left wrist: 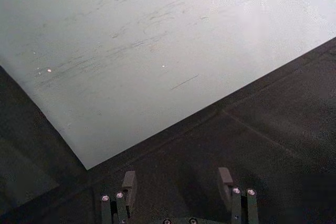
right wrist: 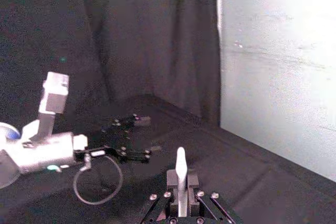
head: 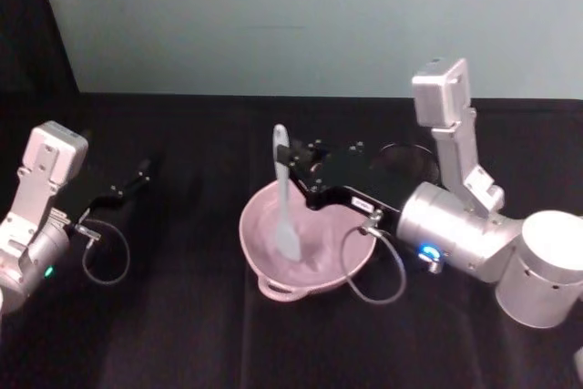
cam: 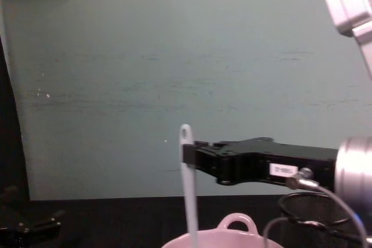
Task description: Use the one hand to pick up the spoon and stir the clear water in the bowl.
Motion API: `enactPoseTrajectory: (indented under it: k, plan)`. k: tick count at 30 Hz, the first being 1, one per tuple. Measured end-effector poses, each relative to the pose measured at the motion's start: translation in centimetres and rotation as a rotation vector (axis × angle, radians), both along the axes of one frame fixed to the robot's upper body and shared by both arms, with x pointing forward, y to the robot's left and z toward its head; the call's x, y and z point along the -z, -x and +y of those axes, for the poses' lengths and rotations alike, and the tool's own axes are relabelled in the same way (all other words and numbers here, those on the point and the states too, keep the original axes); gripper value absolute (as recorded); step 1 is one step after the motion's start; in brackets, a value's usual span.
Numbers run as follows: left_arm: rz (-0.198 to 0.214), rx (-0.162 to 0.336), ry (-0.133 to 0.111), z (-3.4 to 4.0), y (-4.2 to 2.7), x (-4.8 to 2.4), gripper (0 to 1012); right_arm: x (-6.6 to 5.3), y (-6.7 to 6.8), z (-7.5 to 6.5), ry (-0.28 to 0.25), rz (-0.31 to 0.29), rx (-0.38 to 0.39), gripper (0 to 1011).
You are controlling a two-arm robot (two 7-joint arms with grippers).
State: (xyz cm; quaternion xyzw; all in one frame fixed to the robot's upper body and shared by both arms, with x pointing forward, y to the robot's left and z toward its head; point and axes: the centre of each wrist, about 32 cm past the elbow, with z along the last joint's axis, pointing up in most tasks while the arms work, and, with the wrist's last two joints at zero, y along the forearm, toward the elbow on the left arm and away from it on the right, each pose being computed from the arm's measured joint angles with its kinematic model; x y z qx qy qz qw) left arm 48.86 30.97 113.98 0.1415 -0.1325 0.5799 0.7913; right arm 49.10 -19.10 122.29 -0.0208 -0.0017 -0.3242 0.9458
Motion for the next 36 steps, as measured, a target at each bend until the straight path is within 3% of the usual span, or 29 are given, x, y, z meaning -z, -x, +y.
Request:
enactPoseTrajectory:
  k: [8, 14, 18, 24, 28, 36]
  plan:
    - [0.000, 0.000, 0.000, 0.00, 0.00, 0.00, 1011, 0.2, -0.9, 1.5, -0.026, -0.005, -0.026, 111]
    - [0.000, 0.000, 0.000, 0.00, 0.00, 0.00, 1011, 0.5, -2.1, 1.7, -0.036, -0.005, -0.017, 111]
    - [0.000, 0.000, 0.000, 0.00, 0.00, 0.00, 1011, 1.1, -3.2, 1.1, -0.055, 0.006, 0.011, 111]
    - [0.000, 0.000, 0.000, 0.00, 0.00, 0.00, 1011, 1.6, -4.4, -0.9, -0.075, 0.016, 0.086, 111]
    - [0.000, 0.000, 0.000, 0.00, 0.00, 0.00, 1011, 1.7, -4.1, -2.9, -0.080, 0.015, 0.144, 111]
    - [0.000, 0.000, 0.000, 0.00, 0.00, 0.00, 1011, 1.3, -2.6, -4.8, -0.067, 0.004, 0.185, 111]
